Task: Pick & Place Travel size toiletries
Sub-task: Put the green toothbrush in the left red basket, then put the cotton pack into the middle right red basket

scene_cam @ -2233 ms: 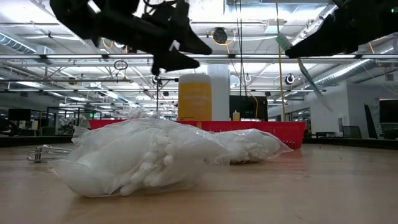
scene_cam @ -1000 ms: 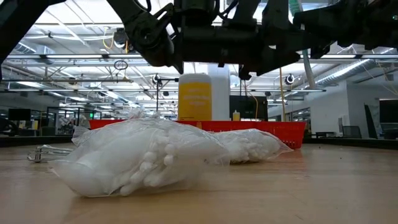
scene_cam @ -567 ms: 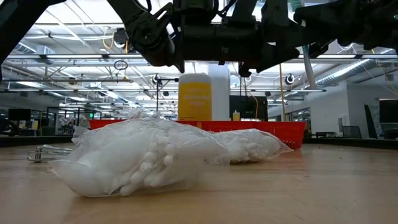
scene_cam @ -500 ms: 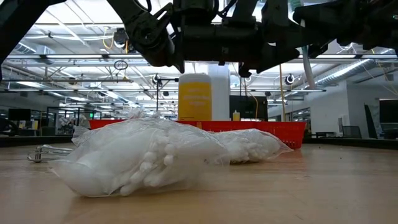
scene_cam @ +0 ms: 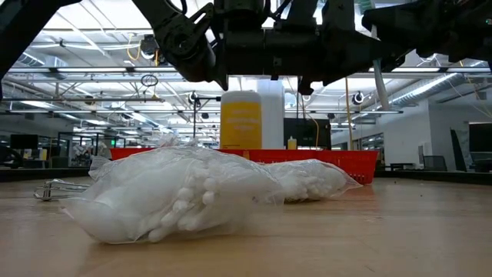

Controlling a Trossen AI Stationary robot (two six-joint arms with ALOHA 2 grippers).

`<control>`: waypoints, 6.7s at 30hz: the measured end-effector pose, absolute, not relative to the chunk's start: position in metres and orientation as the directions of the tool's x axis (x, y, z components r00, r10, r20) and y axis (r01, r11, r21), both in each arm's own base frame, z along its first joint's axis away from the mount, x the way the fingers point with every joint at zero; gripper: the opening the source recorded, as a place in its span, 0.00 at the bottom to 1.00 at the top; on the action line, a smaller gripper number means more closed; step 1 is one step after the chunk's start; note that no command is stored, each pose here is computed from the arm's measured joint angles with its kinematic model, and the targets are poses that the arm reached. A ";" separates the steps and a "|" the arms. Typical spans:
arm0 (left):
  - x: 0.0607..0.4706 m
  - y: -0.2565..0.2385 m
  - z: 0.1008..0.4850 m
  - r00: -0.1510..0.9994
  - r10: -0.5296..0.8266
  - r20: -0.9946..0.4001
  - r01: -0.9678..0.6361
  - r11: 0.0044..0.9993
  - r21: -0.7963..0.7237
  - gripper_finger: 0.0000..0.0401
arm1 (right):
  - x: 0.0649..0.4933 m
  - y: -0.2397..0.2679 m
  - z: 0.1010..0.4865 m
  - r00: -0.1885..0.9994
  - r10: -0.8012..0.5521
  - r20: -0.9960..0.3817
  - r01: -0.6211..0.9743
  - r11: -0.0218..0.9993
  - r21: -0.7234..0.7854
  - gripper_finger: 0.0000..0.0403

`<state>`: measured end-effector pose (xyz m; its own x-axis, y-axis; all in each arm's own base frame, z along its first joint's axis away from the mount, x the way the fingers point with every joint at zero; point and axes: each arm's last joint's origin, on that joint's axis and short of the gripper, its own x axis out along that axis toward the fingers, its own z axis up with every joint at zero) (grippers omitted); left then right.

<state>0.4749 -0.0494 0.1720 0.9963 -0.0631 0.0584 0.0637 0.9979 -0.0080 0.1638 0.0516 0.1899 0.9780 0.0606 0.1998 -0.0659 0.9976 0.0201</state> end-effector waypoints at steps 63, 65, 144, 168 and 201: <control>0.240 -0.015 0.179 0.763 0.631 -0.141 -0.641 0.767 -0.038 0.08 | 0.150 0.052 0.194 0.988 0.086 0.131 -0.087 0.996 0.001 0.62; 0.233 -0.013 0.174 0.722 0.677 -0.142 -0.690 0.720 -0.075 0.08 | 0.150 0.051 0.193 0.990 0.067 0.127 -0.068 0.998 0.003 0.62; 0.210 0.003 0.185 0.813 0.534 -0.231 -0.581 0.718 -0.383 0.58 | 0.150 0.051 0.190 0.995 0.047 0.091 -0.046 0.999 -0.005 0.62; 0.220 -0.017 0.187 0.941 0.291 -0.175 -0.338 0.846 -0.411 0.60 | 0.151 0.051 0.187 0.996 0.048 0.068 -0.048 0.999 -0.008 0.62; 0.221 -0.010 0.186 0.929 0.322 -0.182 -0.369 0.837 -0.403 0.60 | 0.282 0.107 0.126 0.800 0.128 -0.587 -0.224 0.970 -0.095 0.62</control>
